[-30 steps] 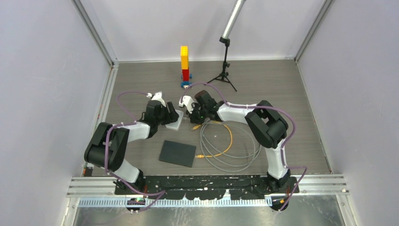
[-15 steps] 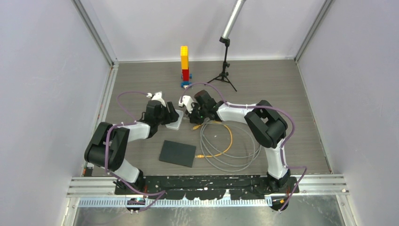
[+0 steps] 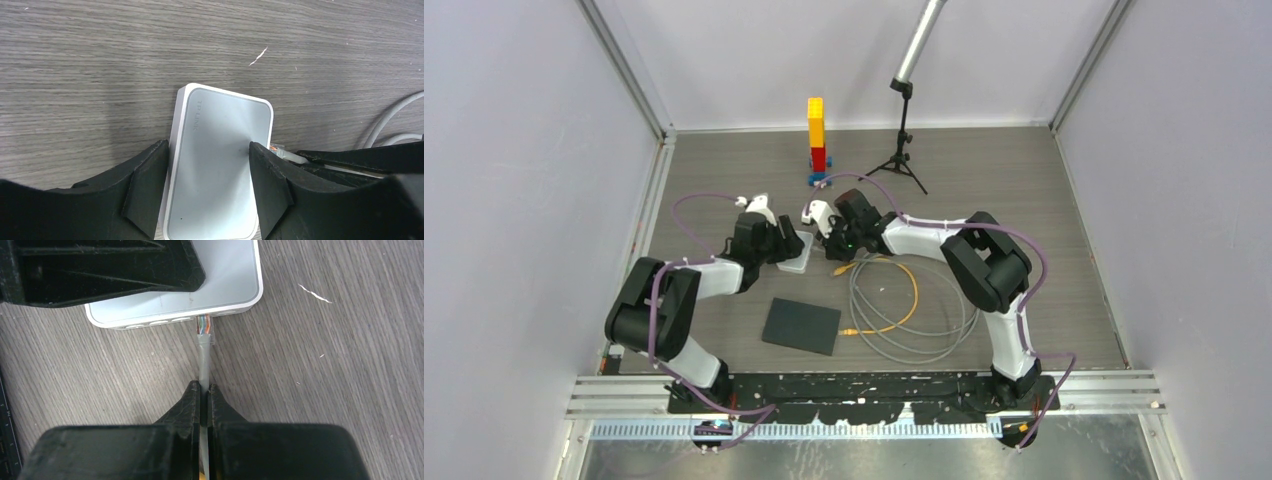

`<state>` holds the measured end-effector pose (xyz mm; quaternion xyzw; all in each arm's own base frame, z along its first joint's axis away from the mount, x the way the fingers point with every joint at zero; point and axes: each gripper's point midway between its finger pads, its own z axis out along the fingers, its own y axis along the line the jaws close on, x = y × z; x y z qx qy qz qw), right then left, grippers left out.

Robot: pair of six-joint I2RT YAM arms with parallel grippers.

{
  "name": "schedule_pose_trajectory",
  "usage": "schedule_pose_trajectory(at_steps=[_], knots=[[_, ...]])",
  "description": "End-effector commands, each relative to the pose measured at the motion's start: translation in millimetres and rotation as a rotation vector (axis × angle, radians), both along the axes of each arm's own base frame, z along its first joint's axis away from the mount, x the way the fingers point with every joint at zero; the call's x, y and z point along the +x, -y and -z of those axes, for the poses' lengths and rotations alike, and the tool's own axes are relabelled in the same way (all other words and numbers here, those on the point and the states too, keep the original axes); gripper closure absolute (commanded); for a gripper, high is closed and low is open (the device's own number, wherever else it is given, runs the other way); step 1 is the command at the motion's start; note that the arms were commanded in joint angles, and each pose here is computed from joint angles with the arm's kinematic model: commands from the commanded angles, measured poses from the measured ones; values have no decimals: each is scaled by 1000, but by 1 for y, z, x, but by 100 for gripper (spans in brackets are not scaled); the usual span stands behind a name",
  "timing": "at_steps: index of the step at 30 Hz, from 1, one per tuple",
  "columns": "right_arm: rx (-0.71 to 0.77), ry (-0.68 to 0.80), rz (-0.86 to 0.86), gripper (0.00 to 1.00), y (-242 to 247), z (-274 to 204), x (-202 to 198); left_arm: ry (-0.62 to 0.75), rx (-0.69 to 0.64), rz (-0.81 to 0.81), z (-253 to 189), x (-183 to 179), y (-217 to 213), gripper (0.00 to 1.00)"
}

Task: Insert the plug into the switch port
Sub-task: Insert the connector into the switch port.

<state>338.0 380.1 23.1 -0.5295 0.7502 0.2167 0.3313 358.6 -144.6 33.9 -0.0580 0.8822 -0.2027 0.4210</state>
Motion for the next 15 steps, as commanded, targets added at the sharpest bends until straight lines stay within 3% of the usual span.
schedule_pose_trajectory(at_steps=[1, 11, 15], knots=[[54, 43, -36, 100, -26, -13, 3, -51, -31, 68, 10, -9, 15, 39], [55, 67, -50, 99, -32, -14, 1, -34, -26, 132, 7, -12, 27, 41], [74, 84, -28, 100, -35, -18, 6, -34, -31, 150, 6, -14, 31, 47]])
